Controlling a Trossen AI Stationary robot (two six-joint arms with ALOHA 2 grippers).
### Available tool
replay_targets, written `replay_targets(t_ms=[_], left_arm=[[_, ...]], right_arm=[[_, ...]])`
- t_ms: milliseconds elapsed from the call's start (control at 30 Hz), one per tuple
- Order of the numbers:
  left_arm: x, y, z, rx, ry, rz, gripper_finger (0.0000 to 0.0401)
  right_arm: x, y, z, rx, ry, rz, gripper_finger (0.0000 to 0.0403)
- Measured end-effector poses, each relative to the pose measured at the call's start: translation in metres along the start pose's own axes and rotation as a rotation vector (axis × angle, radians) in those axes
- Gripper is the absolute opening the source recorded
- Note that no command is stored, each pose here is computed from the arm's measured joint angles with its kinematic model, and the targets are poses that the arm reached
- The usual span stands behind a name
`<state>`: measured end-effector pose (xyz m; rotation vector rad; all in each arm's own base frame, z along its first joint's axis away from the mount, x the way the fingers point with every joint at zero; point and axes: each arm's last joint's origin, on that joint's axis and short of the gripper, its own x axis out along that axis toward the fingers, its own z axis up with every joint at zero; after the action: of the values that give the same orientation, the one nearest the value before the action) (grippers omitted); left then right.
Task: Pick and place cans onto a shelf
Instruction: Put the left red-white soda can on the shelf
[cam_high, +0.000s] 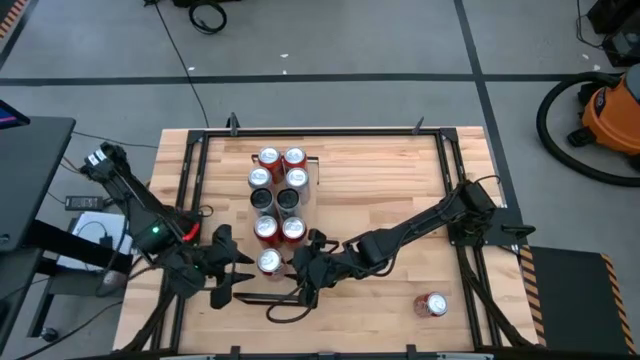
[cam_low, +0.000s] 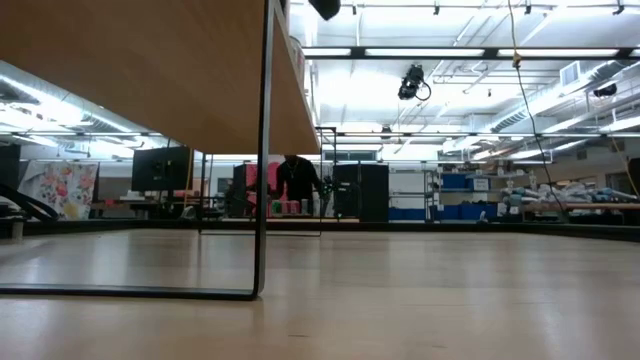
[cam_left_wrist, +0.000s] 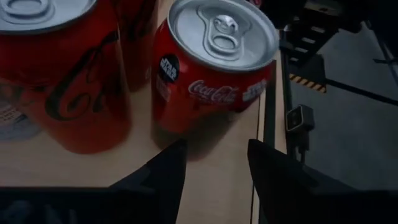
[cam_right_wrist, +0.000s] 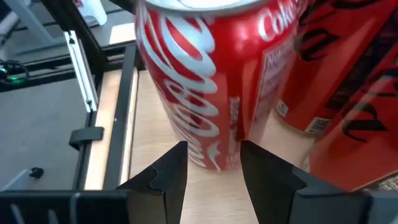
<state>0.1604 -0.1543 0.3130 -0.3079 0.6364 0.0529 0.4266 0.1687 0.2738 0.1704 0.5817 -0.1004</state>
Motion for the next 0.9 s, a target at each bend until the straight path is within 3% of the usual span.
replay_targets(t_ms=[533, 900], left_arm=[[0.009, 0.011, -0.004, -0.044, 0.072, 0.113, 0.0181], [0.002, 0.014, -0.003, -0.06, 0.128, 0.073, 0.0181]], right_arm=[[0.011, 0.001, 0.002, 0.026, -0.055, 0.029, 0.0157], [0.011, 0.001, 0.002, 0.023, -0.052, 0.026, 0.0157]])
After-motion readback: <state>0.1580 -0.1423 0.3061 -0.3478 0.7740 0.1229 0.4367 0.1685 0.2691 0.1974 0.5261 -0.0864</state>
